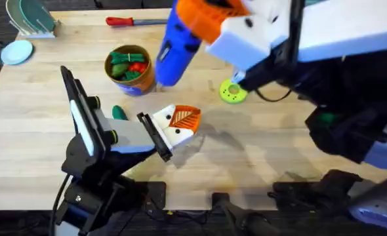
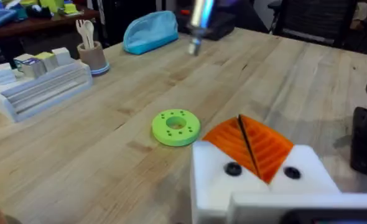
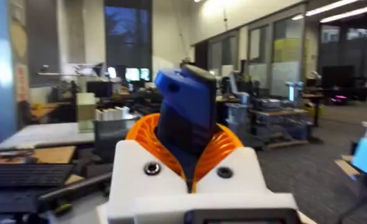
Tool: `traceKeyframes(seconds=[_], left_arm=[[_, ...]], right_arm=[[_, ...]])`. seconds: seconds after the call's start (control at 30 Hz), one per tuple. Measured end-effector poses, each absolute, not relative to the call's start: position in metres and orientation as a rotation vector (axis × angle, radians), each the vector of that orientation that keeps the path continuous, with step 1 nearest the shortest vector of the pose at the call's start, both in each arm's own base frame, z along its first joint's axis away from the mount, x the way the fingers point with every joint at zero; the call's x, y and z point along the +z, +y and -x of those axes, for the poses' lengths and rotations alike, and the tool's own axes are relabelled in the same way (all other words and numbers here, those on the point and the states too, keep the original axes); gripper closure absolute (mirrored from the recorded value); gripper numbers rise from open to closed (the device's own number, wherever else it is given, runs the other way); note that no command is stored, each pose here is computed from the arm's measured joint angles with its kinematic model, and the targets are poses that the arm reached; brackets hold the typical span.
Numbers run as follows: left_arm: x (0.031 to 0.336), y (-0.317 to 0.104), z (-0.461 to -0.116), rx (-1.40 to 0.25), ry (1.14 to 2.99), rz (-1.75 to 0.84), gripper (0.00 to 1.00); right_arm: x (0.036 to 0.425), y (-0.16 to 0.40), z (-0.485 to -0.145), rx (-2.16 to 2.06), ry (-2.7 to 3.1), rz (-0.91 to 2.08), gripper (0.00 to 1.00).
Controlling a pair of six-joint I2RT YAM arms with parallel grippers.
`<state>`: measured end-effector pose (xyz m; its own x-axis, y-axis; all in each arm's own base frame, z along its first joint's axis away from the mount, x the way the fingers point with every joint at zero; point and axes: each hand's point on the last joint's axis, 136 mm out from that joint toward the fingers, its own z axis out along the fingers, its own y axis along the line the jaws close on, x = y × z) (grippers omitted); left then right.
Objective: Pick up the gripper from the table and insert it into the empty holder that is missing its gripper. Then pick up a screw, insert it into the mounting hole, and use the screwdriver to tighten it. Finally, clean up the table by picking up the vegetable and placing it into the bucket.
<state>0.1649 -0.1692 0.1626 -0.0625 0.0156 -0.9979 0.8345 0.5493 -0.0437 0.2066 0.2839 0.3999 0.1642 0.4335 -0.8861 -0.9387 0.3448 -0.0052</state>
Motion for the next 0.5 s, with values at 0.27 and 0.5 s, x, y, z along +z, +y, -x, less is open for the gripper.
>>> traceKeyframes(seconds=[0.27,0.5], left_arm=[[0.163,-0.169,-0.165,-0.791,1.493,-0.765,0.996],[0.163,-0.169,-0.165,-0.791,1.493,-0.765,0.996]], right_arm=[[0.343,0.240,-0.288,0.741,1.199,0.659,0.983],[0.266,0.147,-0.358,0.241,1.508,0.648,0.983]])
